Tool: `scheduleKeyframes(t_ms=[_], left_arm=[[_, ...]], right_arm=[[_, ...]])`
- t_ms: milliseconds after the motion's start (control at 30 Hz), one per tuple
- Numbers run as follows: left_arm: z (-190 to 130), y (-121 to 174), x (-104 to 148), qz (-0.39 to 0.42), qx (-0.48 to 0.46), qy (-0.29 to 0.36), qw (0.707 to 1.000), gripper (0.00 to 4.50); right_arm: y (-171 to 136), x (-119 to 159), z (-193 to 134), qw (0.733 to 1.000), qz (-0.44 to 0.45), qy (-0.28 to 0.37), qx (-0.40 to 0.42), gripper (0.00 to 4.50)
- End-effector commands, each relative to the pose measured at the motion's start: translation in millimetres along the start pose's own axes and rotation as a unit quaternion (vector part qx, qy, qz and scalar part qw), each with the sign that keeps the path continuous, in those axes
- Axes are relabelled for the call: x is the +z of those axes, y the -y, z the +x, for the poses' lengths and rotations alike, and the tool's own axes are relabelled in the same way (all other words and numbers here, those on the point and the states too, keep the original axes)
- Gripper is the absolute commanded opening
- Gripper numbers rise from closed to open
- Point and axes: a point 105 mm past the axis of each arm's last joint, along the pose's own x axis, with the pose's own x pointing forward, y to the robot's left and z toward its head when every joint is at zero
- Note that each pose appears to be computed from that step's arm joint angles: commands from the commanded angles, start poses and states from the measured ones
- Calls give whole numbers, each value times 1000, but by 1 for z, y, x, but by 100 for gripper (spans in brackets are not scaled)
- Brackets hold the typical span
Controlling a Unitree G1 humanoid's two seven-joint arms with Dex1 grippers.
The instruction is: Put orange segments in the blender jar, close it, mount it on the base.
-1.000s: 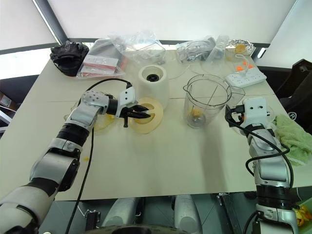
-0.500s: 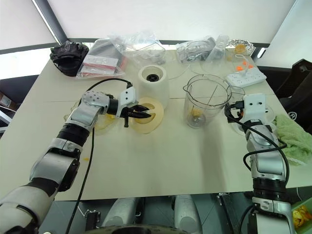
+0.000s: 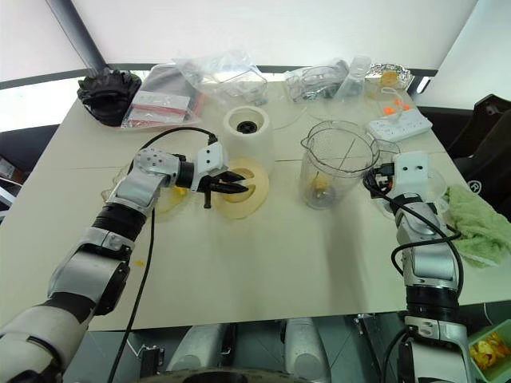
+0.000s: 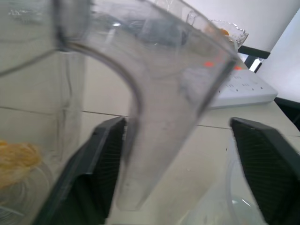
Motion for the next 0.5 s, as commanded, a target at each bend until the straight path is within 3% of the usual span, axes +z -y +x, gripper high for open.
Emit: scheduleKeyframes(t_ms=[33,67,133,500], left_arm=[[-4,-3,9,14,9,13,1000,27],[-4,-3,9,14,9,14,1000,27],[-3,-3,10,14,9,15,1000,27],[-22,-18,25,3,28,36,999,27]], right_arm=[[4,18,2,999,-5,35,-8,156],[3,18,2,999,-5,36,-7,119],[1,19,1,999,-6,37,-4,98],[-15,32,-7,998,33,56,16,98]])
